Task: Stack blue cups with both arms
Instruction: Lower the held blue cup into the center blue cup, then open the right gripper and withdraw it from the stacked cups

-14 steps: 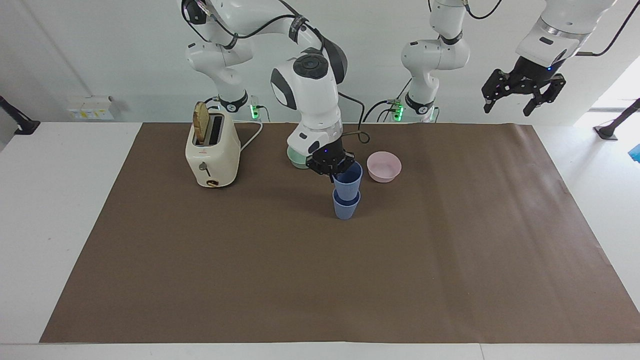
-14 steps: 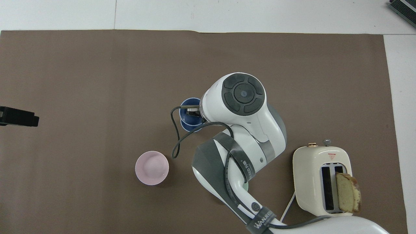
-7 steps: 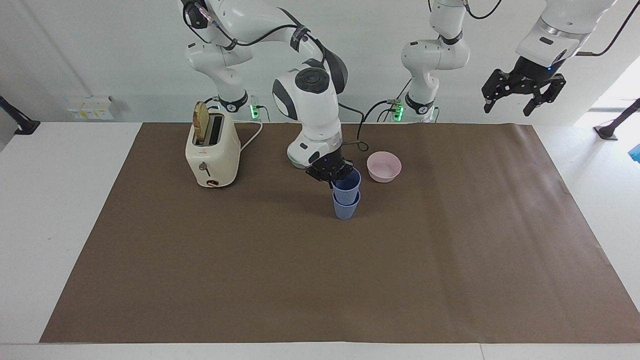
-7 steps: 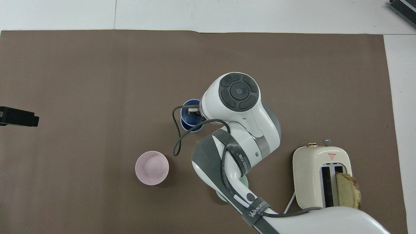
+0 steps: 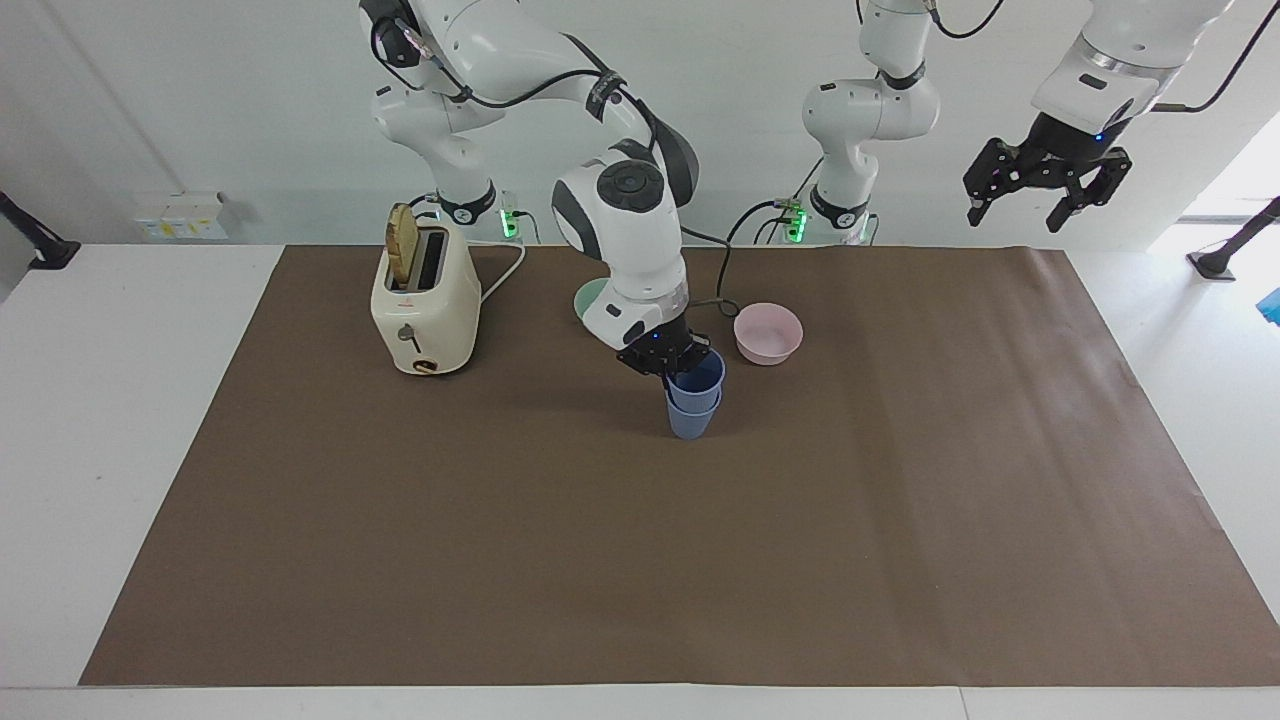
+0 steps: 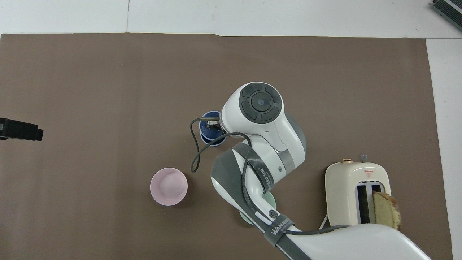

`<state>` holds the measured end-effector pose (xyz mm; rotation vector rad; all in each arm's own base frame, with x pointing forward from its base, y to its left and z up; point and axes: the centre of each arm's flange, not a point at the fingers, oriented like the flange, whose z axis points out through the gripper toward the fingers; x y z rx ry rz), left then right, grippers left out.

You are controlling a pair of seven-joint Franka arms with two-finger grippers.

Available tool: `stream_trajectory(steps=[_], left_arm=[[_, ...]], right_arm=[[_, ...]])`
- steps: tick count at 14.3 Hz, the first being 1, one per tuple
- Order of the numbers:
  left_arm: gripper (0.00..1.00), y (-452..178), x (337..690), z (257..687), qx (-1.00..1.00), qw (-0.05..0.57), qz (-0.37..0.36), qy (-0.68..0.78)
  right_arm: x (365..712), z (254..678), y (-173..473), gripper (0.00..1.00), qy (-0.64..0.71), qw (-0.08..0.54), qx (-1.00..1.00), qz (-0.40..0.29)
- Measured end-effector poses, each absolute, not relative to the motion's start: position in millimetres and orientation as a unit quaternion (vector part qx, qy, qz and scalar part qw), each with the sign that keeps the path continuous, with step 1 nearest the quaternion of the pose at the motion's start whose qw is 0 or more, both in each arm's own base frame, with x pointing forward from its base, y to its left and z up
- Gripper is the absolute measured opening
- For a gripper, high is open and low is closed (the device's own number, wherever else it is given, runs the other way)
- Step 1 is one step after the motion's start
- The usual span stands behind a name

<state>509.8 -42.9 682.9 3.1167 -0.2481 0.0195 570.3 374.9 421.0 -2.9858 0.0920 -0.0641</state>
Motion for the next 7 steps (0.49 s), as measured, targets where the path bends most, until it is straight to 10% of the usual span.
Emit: stream_trajectory(steps=[7], left_arm=[[1.00, -42.9, 509.8, 682.8, 0.997, 0.007, 0.006, -0.079]], right_arm=[[572.3, 419.6, 371.6, 0.93, 0.031, 0.072, -0.997, -0.024]])
